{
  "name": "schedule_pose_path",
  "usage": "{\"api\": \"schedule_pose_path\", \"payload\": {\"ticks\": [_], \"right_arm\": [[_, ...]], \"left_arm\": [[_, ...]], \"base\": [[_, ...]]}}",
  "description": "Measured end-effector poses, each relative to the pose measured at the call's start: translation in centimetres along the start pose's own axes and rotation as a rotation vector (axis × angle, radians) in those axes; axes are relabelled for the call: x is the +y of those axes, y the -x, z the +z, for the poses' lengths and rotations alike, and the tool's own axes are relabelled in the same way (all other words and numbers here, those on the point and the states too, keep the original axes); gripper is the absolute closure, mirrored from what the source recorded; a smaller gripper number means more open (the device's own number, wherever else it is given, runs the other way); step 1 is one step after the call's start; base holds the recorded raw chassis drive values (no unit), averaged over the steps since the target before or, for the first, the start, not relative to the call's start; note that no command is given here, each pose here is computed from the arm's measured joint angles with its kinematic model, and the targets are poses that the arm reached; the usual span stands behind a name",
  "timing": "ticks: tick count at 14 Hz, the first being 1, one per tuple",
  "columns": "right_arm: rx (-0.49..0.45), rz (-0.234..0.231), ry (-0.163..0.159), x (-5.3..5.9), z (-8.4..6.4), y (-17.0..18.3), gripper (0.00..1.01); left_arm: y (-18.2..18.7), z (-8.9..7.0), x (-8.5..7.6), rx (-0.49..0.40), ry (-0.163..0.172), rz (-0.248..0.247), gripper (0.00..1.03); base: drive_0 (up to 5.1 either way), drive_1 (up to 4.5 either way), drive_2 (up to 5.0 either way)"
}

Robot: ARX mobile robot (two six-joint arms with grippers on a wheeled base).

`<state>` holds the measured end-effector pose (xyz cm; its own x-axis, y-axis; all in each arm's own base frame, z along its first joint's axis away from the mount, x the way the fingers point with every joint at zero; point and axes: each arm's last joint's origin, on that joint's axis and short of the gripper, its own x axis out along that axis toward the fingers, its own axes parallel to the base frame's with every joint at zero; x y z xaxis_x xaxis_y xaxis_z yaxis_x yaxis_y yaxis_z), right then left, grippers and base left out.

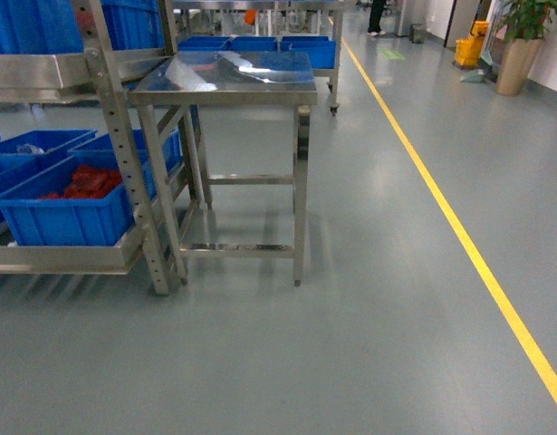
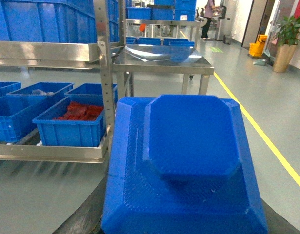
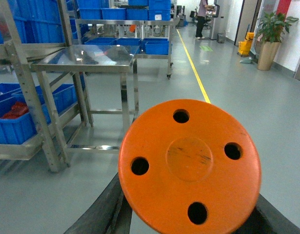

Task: Sort blue parts and orange caps into right shelf containers

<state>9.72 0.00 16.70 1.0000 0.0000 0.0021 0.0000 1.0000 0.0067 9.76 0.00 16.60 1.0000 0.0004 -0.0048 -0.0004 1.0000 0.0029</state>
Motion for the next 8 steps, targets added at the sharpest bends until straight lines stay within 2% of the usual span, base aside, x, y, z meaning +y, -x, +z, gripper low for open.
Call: {"api": "schedule_pose_path", "payload": {"ticks": [8], "right_arm": [[0.0, 0.0, 0.0, 0.0, 0.0, 0.0, 0.58]], "left_arm": [[0.0, -0.01, 0.0, 0.002, 0.0, 0.0, 0.61]], "base": [[0.1, 4.39, -4.3]]}}
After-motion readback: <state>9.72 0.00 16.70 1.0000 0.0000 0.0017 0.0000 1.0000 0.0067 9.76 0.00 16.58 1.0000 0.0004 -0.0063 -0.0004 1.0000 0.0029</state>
